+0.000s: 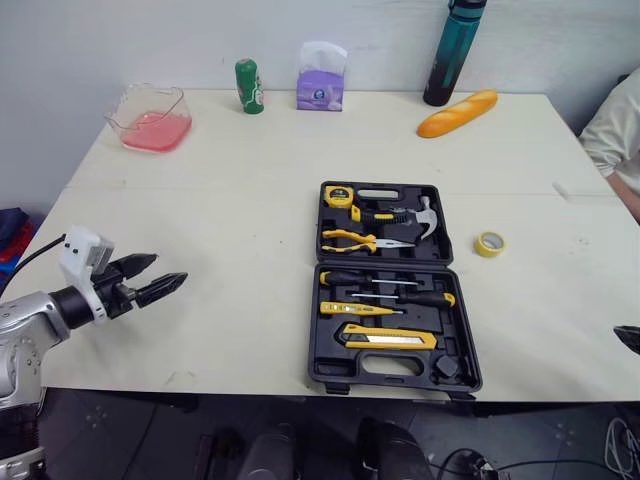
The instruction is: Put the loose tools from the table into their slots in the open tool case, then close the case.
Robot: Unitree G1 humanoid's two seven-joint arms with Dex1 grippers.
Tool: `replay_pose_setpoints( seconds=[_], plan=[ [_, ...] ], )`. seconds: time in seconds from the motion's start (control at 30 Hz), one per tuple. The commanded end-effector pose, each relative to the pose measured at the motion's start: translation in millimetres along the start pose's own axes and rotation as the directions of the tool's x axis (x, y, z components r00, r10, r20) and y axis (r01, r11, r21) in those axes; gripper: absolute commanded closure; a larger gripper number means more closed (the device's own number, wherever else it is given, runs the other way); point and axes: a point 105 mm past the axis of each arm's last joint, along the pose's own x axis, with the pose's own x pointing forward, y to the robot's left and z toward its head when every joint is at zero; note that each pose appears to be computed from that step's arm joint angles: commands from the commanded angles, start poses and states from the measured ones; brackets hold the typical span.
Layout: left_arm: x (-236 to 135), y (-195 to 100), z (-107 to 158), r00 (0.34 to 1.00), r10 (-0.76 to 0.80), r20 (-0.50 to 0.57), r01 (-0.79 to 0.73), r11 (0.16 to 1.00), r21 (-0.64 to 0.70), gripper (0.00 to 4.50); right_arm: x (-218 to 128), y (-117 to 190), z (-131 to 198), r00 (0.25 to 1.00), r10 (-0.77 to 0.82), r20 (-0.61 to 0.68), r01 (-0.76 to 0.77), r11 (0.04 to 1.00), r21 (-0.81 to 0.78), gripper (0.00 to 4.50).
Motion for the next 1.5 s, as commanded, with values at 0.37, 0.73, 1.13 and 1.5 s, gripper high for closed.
replay_pose_setpoints(
  seconds=[0.37, 0.73, 1.13, 1.5],
  plan=[
    [55.8, -133.7, 94.7, 0.754, -0.654, 0.06, 0.62, 0.739, 0.263, 0.07, 73.3, 36.5, 75.6, 0.94, 0.324, -0.107, -0.341, 0.896, -0.286, 0.0],
    [74.0, -193.6, 115.4, 0.558, -0.828, 0.057, 0.765, 0.54, 0.352, 0.07, 151.8, 42.6, 98.8, 0.861, 0.397, -0.318, -0.502, 0.759, -0.415, 0.0],
    [76.7, -196.0, 114.1, 0.565, -0.822, 0.07, 0.757, 0.55, 0.352, 0.07, 190.2, 41.7, 86.2, 0.828, 0.332, -0.452, -0.53, 0.728, -0.435, 0.0],
    [79.5, -193.8, 113.8, 0.579, -0.812, 0.078, 0.742, 0.564, 0.363, 0.0, 208.0, 47.5, 72.8, 0.828, 0.306, -0.469, -0.521, 0.727, -0.446, 1.87]
  ],
)
